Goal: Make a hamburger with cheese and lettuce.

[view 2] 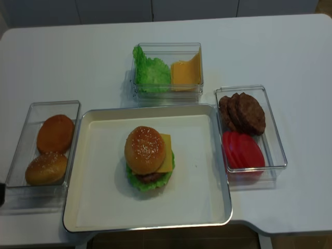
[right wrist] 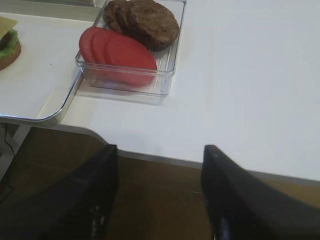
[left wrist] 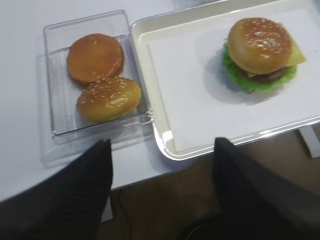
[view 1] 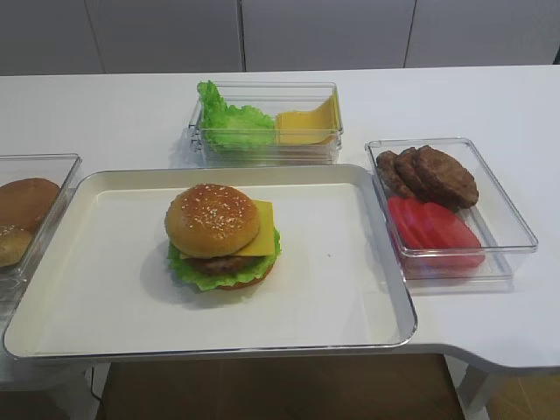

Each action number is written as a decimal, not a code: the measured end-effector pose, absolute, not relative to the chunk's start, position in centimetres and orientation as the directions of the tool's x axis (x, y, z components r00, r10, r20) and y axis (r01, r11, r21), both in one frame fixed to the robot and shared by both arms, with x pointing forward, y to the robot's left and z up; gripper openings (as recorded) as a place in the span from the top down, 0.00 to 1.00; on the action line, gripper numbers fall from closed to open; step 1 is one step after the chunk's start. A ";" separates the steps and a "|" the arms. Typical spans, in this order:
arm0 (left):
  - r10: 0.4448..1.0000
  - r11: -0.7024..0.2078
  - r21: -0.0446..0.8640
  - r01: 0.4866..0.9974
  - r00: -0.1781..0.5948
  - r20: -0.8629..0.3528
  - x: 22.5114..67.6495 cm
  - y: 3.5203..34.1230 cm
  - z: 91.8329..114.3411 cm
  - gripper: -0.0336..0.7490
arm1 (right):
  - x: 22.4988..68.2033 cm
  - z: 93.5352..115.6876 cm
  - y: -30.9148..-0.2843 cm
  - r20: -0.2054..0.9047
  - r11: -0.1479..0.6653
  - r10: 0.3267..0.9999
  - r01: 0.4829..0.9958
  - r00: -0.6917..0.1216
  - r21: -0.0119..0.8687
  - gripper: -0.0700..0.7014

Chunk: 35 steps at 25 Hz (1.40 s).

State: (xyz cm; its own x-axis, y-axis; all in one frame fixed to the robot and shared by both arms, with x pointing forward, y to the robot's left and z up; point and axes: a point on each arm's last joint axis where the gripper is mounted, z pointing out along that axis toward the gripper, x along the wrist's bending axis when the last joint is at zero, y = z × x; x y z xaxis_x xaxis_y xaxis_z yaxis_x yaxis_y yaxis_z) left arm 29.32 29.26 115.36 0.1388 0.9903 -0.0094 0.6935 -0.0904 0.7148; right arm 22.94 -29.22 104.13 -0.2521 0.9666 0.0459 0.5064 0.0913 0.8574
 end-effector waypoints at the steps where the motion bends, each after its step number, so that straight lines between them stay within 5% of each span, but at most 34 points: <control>1: 0.988 -0.085 0.727 0.682 0.153 -0.029 28.8 29.1 115.3 0.36 | 22.9 104.1 -29.2 0.046 0.091 0.967 0.506 -0.252 0.857 0.36; 11: 0.957 -0.101 0.822 0.560 0.281 -0.073 24.5 28.8 115.4 0.36 | 22.9 104.1 -29.2 0.048 0.091 0.966 0.507 -0.253 0.857 0.36; 20: 0.956 -0.088 0.882 0.463 0.289 -0.057 20.7 29.5 113.5 0.37 | 22.9 104.1 -29.2 0.054 0.086 0.965 0.508 -0.255 0.857 0.36; 27: 0.953 -0.104 0.894 0.435 0.300 -0.035 19.3 29.8 109.8 0.37 | 22.9 104.1 -29.1 0.057 0.084 0.965 0.508 -0.255 0.857 0.36; 35: 0.968 -0.149 0.869 0.472 0.251 0.029 20.0 30.4 107.6 0.37 | 22.9 104.1 -29.1 0.058 0.083 0.965 0.507 -0.256 0.858 0.36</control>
